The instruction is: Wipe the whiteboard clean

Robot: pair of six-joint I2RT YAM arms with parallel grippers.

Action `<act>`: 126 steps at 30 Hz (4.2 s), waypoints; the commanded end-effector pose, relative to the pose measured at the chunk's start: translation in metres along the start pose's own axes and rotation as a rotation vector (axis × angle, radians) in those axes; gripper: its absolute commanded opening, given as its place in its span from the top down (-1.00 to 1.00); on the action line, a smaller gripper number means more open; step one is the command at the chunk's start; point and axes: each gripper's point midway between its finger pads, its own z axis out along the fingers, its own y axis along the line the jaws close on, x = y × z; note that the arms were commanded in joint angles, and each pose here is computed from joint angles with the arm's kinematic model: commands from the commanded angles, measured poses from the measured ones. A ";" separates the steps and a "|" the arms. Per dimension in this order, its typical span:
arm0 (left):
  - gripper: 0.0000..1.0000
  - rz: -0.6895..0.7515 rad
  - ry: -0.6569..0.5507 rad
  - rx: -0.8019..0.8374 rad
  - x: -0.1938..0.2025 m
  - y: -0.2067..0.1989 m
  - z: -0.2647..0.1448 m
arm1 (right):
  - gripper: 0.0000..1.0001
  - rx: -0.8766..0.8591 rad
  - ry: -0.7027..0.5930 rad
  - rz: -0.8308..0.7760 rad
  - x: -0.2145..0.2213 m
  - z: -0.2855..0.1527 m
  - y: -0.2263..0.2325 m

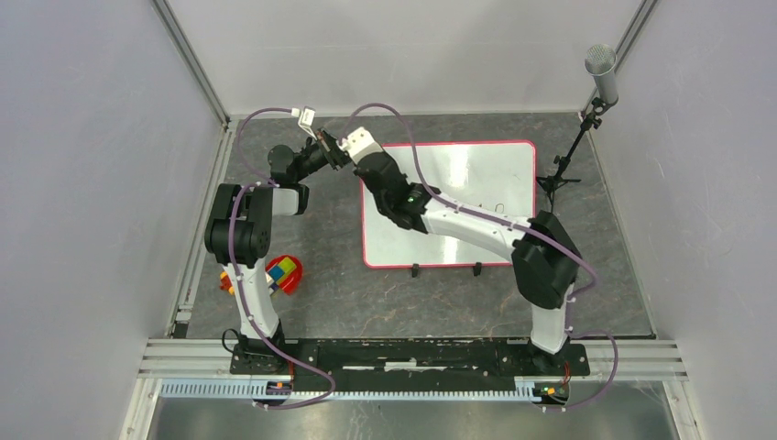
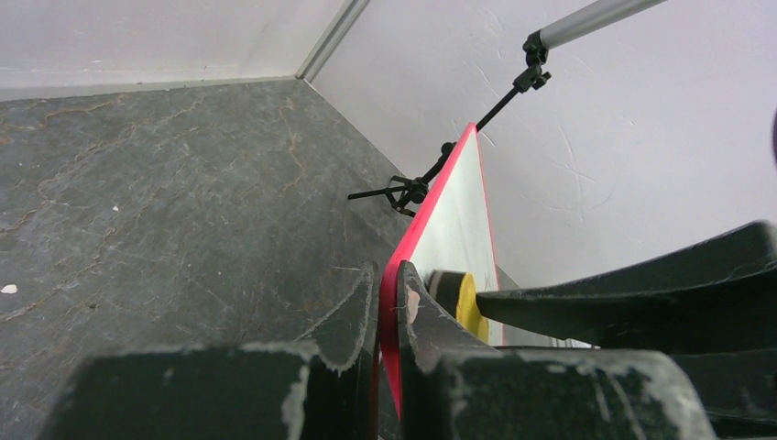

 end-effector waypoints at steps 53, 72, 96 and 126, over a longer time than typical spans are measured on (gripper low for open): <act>0.95 0.141 0.019 0.049 -0.010 -0.030 0.007 | 0.64 0.217 0.023 0.279 0.156 -0.073 -0.046; 0.95 0.148 0.037 0.046 -0.006 -0.029 0.011 | 0.63 0.246 -0.031 0.363 0.130 -0.067 -0.035; 0.95 0.155 0.043 0.039 -0.004 -0.030 0.011 | 0.63 0.197 -0.082 0.289 0.081 -0.067 0.008; 0.95 0.163 0.046 0.038 -0.004 -0.031 0.011 | 0.62 0.188 0.001 0.340 0.126 -0.073 -0.015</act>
